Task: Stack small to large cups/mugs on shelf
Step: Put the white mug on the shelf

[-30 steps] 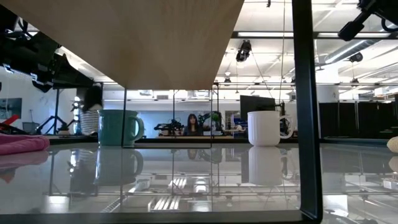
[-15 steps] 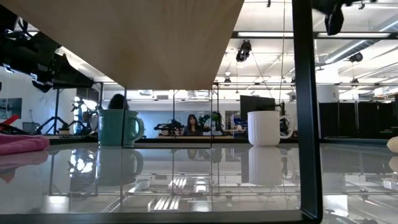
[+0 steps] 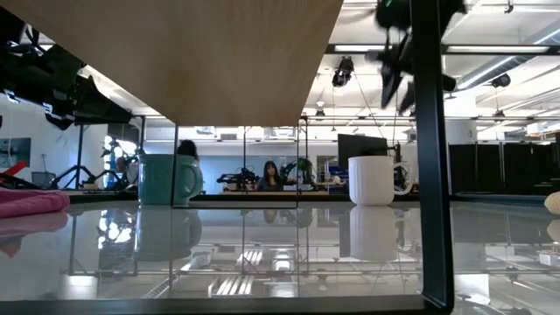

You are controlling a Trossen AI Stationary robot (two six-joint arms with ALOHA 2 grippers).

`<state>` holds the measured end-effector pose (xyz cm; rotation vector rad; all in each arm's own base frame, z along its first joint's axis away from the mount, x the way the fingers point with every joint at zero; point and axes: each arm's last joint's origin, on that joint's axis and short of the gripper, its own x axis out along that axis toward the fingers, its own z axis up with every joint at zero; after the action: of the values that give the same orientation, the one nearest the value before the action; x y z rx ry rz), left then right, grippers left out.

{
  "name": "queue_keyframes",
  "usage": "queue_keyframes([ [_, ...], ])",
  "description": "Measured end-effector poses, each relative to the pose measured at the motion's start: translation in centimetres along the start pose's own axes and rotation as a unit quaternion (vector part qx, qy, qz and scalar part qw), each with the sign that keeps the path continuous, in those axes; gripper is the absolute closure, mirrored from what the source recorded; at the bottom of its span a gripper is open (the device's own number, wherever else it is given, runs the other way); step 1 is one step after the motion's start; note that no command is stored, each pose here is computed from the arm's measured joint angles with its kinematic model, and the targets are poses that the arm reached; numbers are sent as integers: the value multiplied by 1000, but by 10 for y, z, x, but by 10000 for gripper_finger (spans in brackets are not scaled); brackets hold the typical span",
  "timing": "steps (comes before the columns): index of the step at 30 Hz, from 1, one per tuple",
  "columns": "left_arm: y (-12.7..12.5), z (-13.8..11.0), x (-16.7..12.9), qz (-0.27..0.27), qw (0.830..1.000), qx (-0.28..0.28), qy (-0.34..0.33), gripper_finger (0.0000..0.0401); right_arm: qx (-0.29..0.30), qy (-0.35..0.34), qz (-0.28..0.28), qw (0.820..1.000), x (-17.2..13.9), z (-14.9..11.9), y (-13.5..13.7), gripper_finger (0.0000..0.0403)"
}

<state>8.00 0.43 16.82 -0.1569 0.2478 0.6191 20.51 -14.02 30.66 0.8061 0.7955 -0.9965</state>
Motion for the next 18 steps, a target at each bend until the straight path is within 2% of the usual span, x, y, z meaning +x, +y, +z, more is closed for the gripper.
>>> queue_keyframes([
  [3, 0, 0, 0, 0, 1000, 0, 0, 321, 7, 68, -51, 996, 23, 5, 3, 202],
  [6, 0, 0, 0, 0, 1000, 0, 0, 321, 3, 114, -52, 992, 42, 6, 13, 190],
  [12, 0, 0, 0, 0, 1000, 0, 0, 321, -27, 134, -62, 989, 66, 14, 29, 180],
  [18, 0, 0, 0, 0, 1000, 0, 0, 321, -45, 135, -95, 985, 79, 16, 26, 179],
])
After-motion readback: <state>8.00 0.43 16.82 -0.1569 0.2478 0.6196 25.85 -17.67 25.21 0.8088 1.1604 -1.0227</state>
